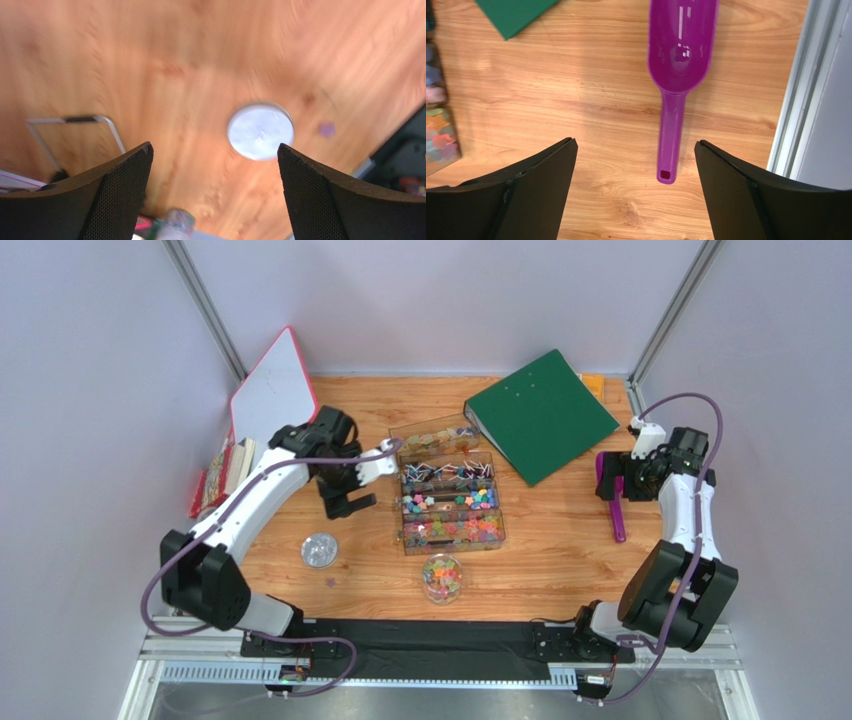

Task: Pack the candies
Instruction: Place the spatula at the center of the board, then pick up the bottle lid at the center of the board.

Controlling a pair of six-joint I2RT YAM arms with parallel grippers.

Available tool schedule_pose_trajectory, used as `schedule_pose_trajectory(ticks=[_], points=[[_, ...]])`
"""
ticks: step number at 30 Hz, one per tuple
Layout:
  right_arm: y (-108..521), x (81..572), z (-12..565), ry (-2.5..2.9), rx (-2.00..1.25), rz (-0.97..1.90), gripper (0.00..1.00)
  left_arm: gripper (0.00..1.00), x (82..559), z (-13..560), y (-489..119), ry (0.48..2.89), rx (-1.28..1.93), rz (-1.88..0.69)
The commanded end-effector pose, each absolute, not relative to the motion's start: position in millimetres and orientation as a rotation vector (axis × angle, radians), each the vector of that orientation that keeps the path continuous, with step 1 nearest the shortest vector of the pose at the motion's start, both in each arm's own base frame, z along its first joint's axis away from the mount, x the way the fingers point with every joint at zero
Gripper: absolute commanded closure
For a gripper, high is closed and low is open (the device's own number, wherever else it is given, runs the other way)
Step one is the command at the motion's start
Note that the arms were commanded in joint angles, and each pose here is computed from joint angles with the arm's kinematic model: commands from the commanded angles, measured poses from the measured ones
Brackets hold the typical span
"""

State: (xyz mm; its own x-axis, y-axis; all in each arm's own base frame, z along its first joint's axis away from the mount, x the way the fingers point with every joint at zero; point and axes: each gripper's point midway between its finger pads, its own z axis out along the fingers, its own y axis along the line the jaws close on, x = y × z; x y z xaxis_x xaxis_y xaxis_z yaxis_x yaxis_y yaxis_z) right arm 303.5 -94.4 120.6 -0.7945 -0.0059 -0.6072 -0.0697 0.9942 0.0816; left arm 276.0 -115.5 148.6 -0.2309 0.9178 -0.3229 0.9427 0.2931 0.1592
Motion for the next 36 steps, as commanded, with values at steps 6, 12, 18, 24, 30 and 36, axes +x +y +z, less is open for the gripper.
schedule_pose_trajectory(ticks=[6,12,18,24,30,36], points=[[-62.4,294.3,166.8,2.469,-0.172,0.336,0.00,0.00,204.6,114.5,-77.1,1.999,1.913,-0.180],[-55.1,288.9,190.5,2.488,-0.257,0.306,0.00,0.00,203.5,84.7,-66.2,2.008,1.857,-0.230],[-43.0,279.8,197.8,2.495,-0.302,0.292,0.00,0.00,222.4,72.5,-64.2,2.087,1.763,-0.341],[-27.5,269.0,196.1,2.500,-0.340,0.302,0.00,0.00,233.1,54.3,-51.5,2.125,1.771,-0.282],[-19.6,261.6,191.7,2.513,-0.341,0.316,0.00,0.00,225.5,43.6,-46.2,2.116,1.815,-0.296],[-18.3,258.8,192.1,2.514,-0.334,0.311,0.00,0.00,223.4,29.0,-42.5,2.164,1.814,-0.316]])
